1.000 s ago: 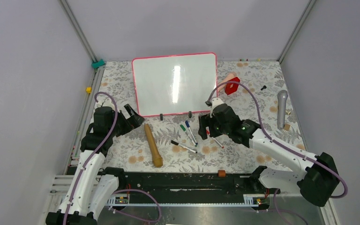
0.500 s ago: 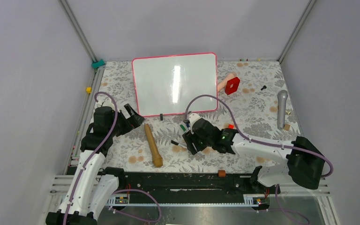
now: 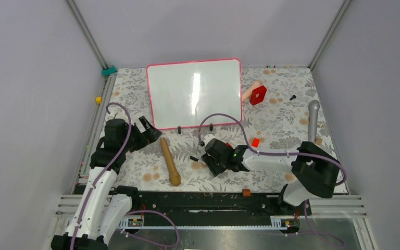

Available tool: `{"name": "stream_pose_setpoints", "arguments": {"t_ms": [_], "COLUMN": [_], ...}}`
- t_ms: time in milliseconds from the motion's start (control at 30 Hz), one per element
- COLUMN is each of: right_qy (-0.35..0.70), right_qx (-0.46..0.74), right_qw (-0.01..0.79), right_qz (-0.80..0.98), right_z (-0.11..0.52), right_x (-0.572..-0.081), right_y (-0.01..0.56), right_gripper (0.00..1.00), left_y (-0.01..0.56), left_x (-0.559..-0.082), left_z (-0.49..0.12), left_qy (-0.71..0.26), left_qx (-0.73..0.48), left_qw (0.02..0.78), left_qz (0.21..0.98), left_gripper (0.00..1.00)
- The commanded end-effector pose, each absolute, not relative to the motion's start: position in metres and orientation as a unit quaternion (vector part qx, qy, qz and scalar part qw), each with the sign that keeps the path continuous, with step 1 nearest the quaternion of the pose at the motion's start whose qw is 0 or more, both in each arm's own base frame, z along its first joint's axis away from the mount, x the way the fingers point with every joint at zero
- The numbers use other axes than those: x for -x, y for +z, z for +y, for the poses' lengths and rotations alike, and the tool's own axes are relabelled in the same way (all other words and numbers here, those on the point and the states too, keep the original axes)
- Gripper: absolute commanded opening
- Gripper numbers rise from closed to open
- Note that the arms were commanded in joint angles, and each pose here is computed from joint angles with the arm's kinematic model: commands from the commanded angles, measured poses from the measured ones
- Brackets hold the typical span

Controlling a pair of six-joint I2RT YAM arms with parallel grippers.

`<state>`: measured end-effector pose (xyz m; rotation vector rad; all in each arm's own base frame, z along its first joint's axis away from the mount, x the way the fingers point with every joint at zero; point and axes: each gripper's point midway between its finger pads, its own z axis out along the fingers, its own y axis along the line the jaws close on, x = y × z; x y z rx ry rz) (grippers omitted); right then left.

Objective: Write a sentence on the whiteboard
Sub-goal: Pick up the whiteboard marker from the center of the board, then pass from the right arm to the left

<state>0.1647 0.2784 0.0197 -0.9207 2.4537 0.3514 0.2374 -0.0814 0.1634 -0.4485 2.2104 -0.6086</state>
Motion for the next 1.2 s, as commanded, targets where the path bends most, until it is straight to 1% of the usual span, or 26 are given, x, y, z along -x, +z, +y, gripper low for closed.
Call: {"name": "stream_pose_setpoints", "arguments": {"t_ms": [0,67,133,200,267,300,333,500,533,600,667,767,933,1167], "right_qy": [0.113,0.108,0.102,0.097,0.097,0.103,0.115,0.189,0.202,0.227,0.265,0.302,0.346,0.36], "right_qx": [0.335,0.334,0.335,0.337,0.337,0.335,0.333,0.317,0.318,0.323,0.347,0.359,0.362,0.367], "right_qw": [0.253,0.247,0.242,0.237,0.237,0.243,0.253,0.324,0.332,0.336,0.313,0.295,0.297,0.294], "right_qz": [0.9,0.903,0.905,0.906,0.906,0.904,0.901,0.871,0.865,0.855,0.843,0.832,0.813,0.806], "right_z": [0.287,0.286,0.285,0.284,0.284,0.286,0.288,0.296,0.298,0.302,0.31,0.32,0.331,0.339], "right_x": [-0.173,-0.172,-0.173,-0.172,-0.173,-0.173,-0.173,-0.174,-0.173,-0.168,-0.153,-0.141,-0.133,-0.132], "right_y": [0.017,0.011,0.007,0.004,0.008,0.014,0.021,0.078,0.088,0.107,0.123,0.15,0.182,0.193], "right_gripper": [0.52,0.48,0.42,0.3,0.14,0.09,0.07,0.0,0.0,0.0,0.0,0.0,0.0,0.0], "left_y": [0.175,0.174,0.175,0.174,0.175,0.176,0.177,0.183,0.184,0.188,0.197,0.209,0.219,0.215], "left_x": [-0.244,-0.244,-0.244,-0.243,-0.243,-0.242,-0.241,-0.23,-0.228,-0.226,-0.225,-0.222,-0.22,-0.215], "left_z": [-0.087,-0.086,-0.087,-0.087,-0.093,-0.096,-0.101,-0.133,-0.138,-0.15,-0.164,-0.179,-0.191,-0.199], "left_qy": [-0.256,-0.255,-0.255,-0.257,-0.27,-0.28,-0.291,-0.368,-0.382,-0.419,-0.459,-0.495,-0.514,-0.524], "left_qx": [0.159,0.159,0.158,0.156,0.144,0.136,0.126,0.074,0.073,0.079,0.077,0.085,0.083,0.081], "left_qw": [0.413,0.413,0.413,0.413,0.411,0.41,0.408,0.38,0.372,0.355,0.345,0.332,0.322,0.293], "left_qz": [0.859,0.86,0.86,0.86,0.859,0.858,0.856,0.846,0.843,0.832,0.815,0.799,0.791,0.796], "left_gripper": [0.99,0.99,0.99,0.99,0.99,0.99,0.99,0.95,0.94,0.88,0.84,0.81,0.78,0.61]}}
